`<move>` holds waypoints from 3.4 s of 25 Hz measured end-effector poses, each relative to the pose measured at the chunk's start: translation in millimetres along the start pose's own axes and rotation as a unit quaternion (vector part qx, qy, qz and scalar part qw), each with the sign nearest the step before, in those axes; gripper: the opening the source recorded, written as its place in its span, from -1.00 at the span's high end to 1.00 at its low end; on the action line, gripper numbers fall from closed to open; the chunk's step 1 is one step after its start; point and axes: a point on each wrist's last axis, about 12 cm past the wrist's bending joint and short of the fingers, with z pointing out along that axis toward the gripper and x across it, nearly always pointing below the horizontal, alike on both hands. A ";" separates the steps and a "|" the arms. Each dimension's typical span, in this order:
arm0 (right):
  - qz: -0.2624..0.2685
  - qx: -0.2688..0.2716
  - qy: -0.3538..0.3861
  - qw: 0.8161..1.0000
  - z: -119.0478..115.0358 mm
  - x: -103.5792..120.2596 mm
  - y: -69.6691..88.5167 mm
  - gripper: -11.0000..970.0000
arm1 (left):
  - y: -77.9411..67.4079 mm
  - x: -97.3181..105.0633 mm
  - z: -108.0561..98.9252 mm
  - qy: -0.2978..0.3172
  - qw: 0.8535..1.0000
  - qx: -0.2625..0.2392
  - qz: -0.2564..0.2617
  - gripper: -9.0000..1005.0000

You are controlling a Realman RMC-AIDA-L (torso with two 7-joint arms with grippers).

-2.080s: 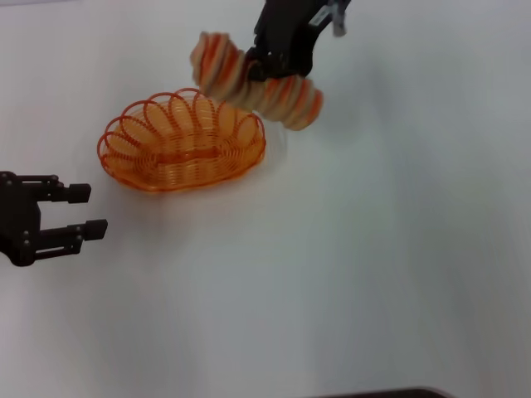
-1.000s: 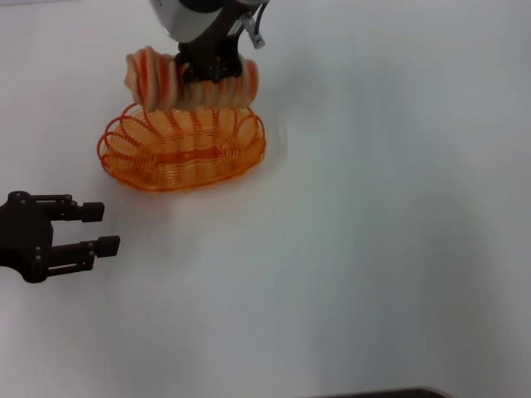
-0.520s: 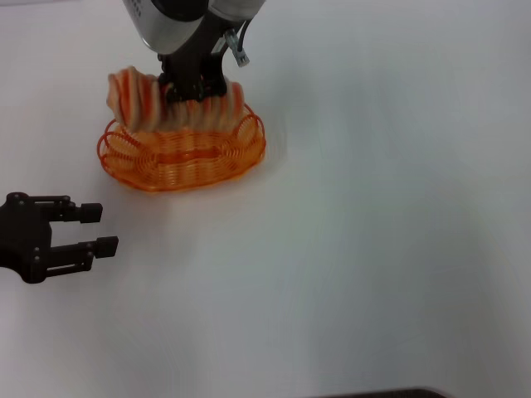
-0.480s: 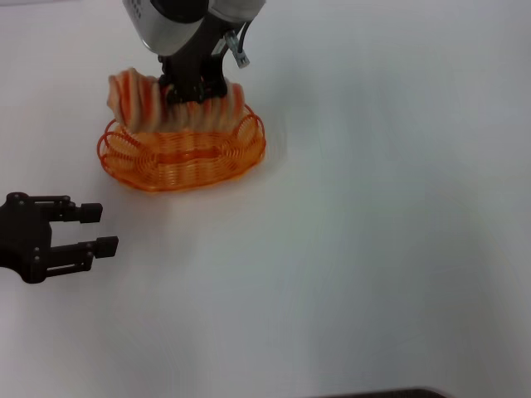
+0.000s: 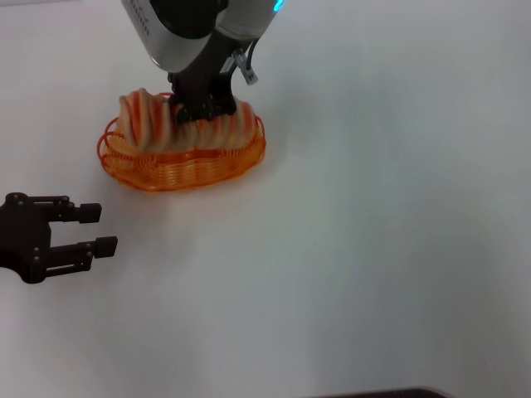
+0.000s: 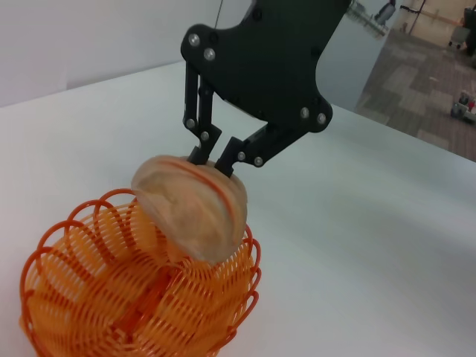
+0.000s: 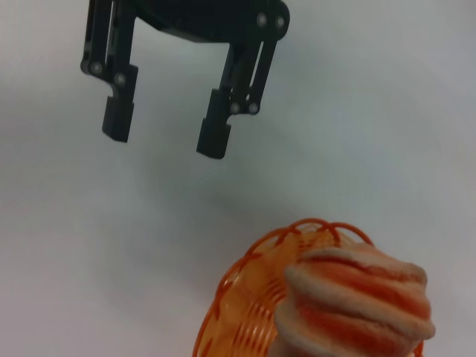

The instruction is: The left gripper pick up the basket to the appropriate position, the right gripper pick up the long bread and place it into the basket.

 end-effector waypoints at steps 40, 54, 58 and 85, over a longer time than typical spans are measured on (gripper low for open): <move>-0.013 0.013 -0.013 1.000 7.1 5.3 1.5 -0.15 | 0.5 0.6 1.6 -0.001 1.000 0.002 -0.010 -0.14; 0.102 0.087 -0.148 0.980 -16.2 44.0 26.7 -0.27 | 4.1 4.1 -12.8 -0.033 0.999 -0.036 -0.024 -0.13; 0.173 0.058 -0.195 0.964 -21.2 73.6 50.3 -0.27 | 4.1 4.2 -16.1 -0.061 0.997 -0.043 -0.024 -0.14; 0.436 0.163 -0.353 0.812 -8.0 206.1 219.3 -0.27 | -5.2 21.2 -7.2 -0.137 0.988 -0.065 -0.023 -0.15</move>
